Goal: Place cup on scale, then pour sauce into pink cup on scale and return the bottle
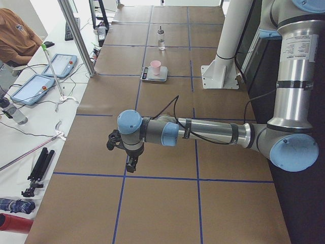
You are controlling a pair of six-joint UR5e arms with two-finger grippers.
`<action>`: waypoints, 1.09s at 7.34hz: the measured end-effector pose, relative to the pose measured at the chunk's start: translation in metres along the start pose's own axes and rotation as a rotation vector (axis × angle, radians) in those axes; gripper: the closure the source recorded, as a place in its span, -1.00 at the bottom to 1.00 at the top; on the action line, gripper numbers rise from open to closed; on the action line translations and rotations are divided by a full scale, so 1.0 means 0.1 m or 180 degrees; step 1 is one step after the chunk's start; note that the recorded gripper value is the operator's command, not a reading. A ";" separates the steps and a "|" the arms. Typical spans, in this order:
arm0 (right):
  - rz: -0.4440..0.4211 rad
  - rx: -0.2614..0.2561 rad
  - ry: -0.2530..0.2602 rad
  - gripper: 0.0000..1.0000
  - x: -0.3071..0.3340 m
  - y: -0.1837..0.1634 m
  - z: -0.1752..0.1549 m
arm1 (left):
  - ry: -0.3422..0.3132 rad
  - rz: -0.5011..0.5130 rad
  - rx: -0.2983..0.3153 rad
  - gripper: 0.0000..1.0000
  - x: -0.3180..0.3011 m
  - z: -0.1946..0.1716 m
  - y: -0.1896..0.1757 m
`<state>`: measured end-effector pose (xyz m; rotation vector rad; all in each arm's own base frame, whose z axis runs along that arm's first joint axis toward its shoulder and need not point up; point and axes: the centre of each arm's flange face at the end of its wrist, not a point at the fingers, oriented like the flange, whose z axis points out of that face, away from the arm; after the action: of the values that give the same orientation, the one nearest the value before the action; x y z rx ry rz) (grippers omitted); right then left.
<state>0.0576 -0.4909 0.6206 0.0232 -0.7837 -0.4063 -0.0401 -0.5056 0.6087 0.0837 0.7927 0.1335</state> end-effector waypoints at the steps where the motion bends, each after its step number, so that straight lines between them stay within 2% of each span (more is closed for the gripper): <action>1: -0.0014 0.0011 0.0007 -1.00 0.00 0.01 0.01 | -0.0009 -0.0105 -0.0105 -1.00 0.00 -0.03 -0.02; 4: -0.0057 0.0053 0.0029 -1.00 0.00 0.04 0.02 | -0.0012 -0.0197 -0.0212 -1.00 -0.05 -0.05 0.02; 8: -0.0073 0.0119 0.0061 -1.00 -0.08 0.06 -0.04 | -0.0009 -0.0320 -0.0163 -1.00 0.01 -0.12 -0.01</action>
<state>0.0572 -0.4831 0.6134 0.0708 -0.7726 -0.4126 -0.0483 -0.5059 0.5994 -0.0045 0.7888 0.0584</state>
